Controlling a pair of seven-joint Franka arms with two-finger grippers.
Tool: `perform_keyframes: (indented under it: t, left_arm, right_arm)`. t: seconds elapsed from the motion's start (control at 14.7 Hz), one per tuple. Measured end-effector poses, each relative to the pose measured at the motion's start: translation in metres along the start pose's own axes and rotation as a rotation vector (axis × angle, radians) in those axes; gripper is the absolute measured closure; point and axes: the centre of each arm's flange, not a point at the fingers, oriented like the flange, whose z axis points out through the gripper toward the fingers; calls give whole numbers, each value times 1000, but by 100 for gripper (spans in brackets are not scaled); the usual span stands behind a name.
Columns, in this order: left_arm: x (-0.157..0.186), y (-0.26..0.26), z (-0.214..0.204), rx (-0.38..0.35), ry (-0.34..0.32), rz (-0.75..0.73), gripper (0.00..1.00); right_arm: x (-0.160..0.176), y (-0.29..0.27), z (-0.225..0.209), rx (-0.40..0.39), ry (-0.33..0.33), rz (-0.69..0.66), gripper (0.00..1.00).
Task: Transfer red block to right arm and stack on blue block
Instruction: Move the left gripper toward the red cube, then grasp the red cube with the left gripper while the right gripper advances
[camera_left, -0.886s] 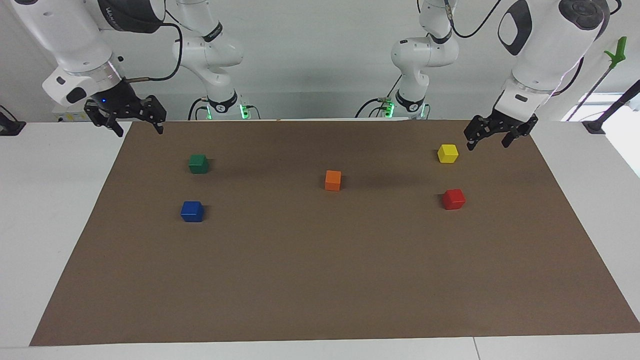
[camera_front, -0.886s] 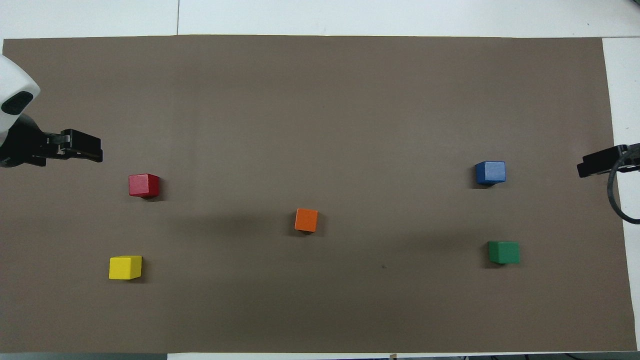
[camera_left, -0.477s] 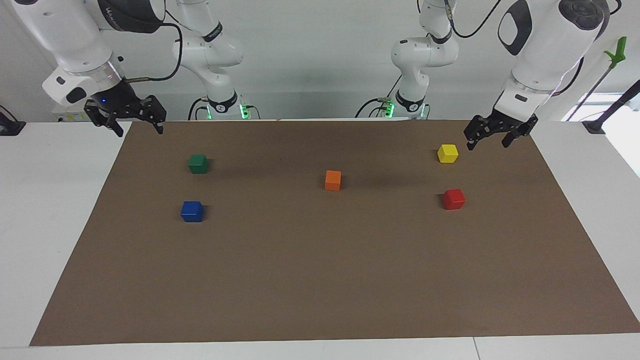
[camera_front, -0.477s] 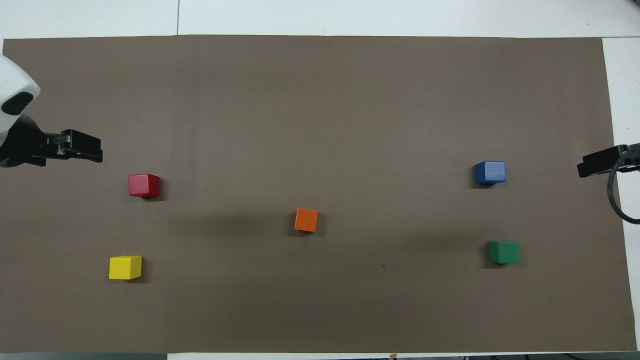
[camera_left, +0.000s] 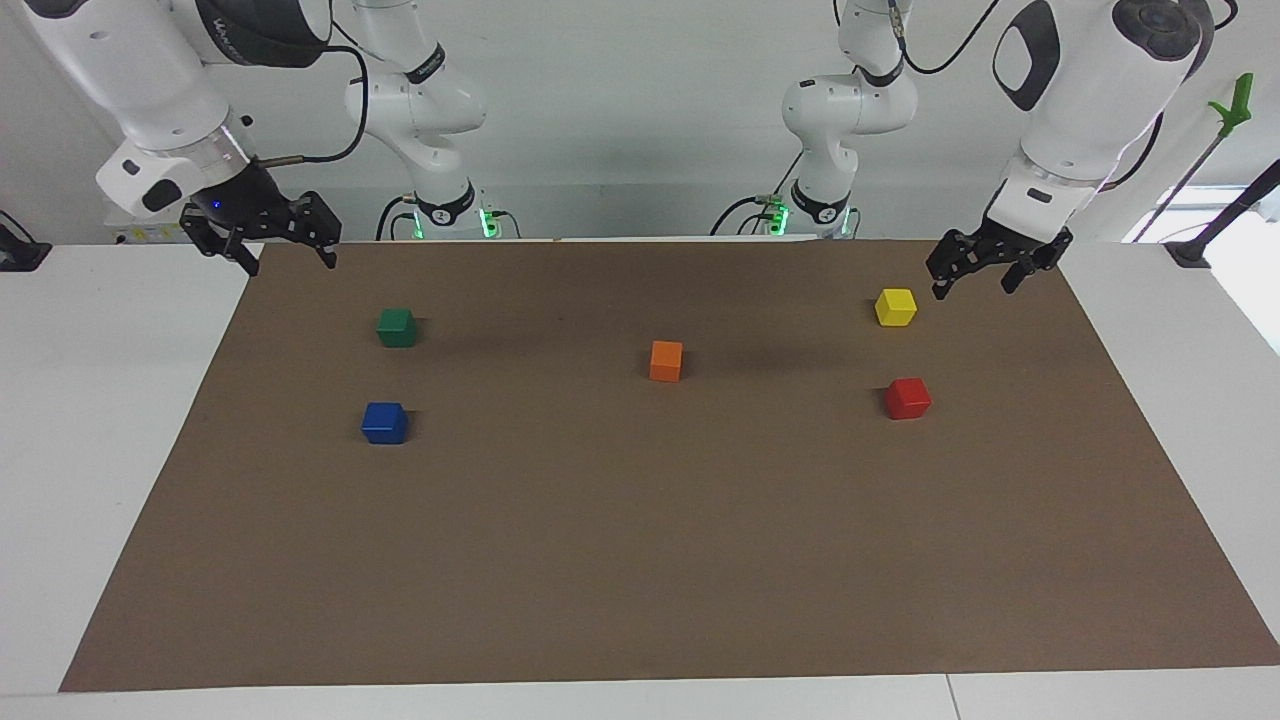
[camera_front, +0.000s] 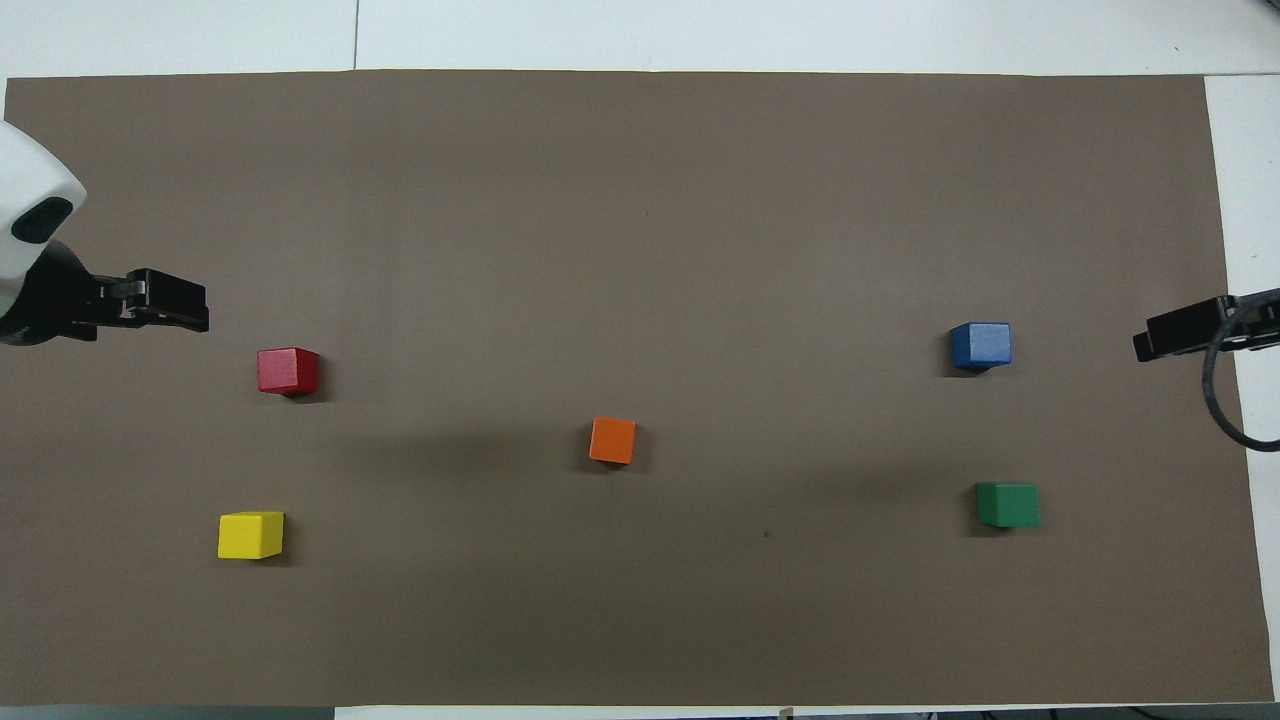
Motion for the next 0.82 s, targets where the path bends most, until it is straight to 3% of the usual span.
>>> perform_keyframes:
  t: [0.48,0.82]
  left_arm:
    - [-5,-24,134,-4,7,9,0]
    - [7,-32,214,-15,35,1,0]
  right_arm:
    - [-18,-7,46,256,39,55,0]
    - [-32,-8,71,590,104,51,0]
